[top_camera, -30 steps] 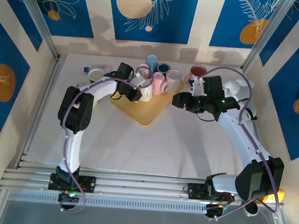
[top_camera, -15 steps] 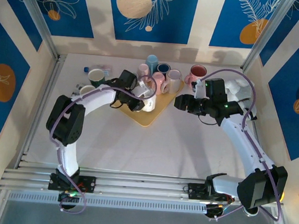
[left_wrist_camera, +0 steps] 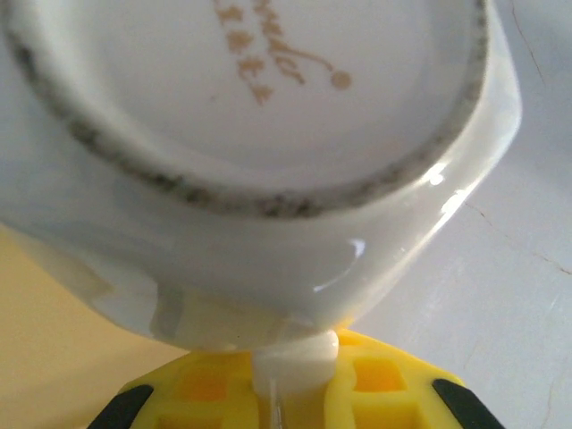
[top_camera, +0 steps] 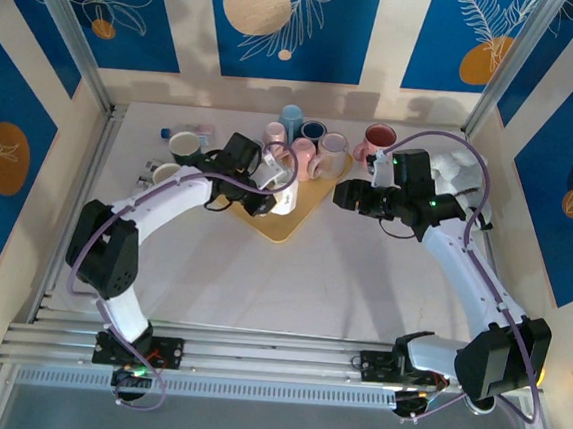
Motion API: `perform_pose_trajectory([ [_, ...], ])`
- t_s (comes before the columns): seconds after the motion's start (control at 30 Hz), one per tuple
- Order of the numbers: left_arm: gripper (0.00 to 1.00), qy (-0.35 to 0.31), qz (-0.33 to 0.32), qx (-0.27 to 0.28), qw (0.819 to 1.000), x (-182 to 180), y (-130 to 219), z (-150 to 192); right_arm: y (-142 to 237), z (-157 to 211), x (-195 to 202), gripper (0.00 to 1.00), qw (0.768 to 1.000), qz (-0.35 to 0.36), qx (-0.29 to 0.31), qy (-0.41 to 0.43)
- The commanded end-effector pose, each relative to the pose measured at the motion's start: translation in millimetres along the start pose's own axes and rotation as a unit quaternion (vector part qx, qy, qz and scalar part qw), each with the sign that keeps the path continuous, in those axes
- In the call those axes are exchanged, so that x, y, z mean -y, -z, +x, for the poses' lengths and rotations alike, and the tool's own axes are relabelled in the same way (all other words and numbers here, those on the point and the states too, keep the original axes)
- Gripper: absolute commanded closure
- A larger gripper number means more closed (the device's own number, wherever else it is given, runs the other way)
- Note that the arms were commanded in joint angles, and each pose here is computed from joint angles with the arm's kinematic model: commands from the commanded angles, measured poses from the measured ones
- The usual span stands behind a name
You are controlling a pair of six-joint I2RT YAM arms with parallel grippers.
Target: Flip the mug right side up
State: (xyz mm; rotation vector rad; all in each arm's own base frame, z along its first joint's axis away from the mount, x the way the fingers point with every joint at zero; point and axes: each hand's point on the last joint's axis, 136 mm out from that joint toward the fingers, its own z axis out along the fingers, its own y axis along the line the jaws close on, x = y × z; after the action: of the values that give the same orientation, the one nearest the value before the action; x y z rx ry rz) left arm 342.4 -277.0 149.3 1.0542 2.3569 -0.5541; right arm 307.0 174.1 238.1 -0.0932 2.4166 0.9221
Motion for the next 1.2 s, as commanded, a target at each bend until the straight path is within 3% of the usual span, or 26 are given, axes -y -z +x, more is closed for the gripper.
perform_pose_trajectory([
  [0.0, 1.0, -0.009, 0.004, 0.066, 0.998, 21.3, 37.3, -36.6, 11.4, 4.7, -22.6, 0.43, 0.998, -0.06, -0.001, 0.003],
  [0.2, 1.0, 0.04, 0.016, 0.121, 0.992, 34.7, 70.8, -58.1, 30.8, 5.1, -48.2, 0.42, 0.99, -0.143, 0.002, -0.014],
  [0.5, 1.0, 0.086, 0.032, 0.231, 0.969, 50.8, 132.5, -86.6, 43.5, 12.5, -74.6, 0.42, 0.967, -0.246, -0.021, -0.069],
  [0.73, 1.0, 0.105, 0.102, 0.289, 0.946, 75.0, 167.0, -114.5, 42.1, 11.9, -84.2, 0.42, 0.945, -0.308, -0.019, -0.107],
  [1.17, 1.0, 0.129, 0.168, 0.379, 0.901, 94.0, 212.5, -138.0, 31.1, -6.6, -109.0, 0.45, 0.907, -0.397, 0.028, -0.139],
])
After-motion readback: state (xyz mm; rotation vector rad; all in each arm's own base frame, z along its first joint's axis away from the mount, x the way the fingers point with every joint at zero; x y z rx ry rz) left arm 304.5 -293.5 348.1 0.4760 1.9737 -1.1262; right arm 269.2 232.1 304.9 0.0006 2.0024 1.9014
